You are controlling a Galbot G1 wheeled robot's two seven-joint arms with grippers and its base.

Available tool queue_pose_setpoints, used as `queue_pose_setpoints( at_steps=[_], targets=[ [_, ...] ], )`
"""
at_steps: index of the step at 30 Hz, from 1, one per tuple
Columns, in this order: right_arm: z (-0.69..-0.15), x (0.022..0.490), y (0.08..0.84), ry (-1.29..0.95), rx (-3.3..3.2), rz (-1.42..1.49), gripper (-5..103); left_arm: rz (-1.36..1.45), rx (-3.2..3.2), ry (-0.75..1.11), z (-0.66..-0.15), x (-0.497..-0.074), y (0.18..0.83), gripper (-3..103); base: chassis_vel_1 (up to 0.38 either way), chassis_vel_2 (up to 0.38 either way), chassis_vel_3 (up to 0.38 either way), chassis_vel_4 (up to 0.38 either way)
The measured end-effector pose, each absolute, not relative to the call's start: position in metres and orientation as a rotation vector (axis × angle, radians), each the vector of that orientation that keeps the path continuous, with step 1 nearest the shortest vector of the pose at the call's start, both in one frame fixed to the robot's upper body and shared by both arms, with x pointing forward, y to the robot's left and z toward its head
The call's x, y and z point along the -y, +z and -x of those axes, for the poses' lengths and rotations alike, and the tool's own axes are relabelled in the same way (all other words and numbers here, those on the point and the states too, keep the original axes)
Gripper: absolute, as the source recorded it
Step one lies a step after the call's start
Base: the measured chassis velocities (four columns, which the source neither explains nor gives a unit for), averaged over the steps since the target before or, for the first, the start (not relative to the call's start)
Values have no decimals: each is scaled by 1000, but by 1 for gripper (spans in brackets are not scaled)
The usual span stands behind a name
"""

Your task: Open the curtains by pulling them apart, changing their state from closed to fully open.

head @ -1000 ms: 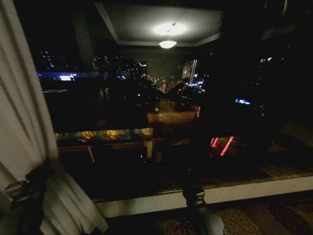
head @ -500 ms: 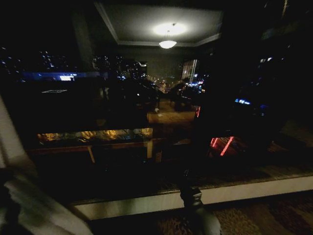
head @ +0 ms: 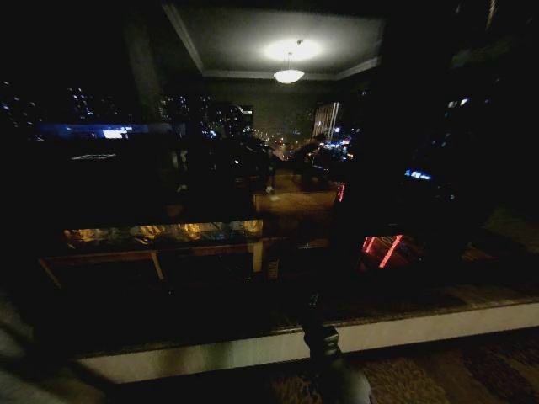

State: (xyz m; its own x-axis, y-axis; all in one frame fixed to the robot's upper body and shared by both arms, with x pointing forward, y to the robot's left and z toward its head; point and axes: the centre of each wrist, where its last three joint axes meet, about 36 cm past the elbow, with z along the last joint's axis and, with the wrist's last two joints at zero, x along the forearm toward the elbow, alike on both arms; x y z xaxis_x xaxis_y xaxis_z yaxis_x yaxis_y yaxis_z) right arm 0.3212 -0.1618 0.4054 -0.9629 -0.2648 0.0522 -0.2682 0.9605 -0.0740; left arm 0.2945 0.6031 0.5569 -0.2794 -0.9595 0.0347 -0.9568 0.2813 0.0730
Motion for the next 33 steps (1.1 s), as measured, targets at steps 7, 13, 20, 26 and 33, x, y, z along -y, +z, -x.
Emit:
queue_pose_setpoints(
  at_steps=[7,13,20,26,33],
  targets=[
    [-320,161,406,132,3070,-426,100,-1874,2427,-53,-296,-603,555,0,0,0,0,0],
    [-319,162,408,135,3075,-430,100,-1946,2360,-46,-295,-610,553,0,0,0,0,0],
    [-318,160,412,133,3082,-442,100,-1878,2400,-71,-294,-597,551,0,0,0,0,0],
    [-316,161,416,132,3087,-441,100,-1624,2572,-97,-292,-557,545,14,0,0,0,0],
    [-315,164,421,139,3095,-438,100,-1368,2718,-111,-280,-500,538,41,0,0,0,0]
  ],
)
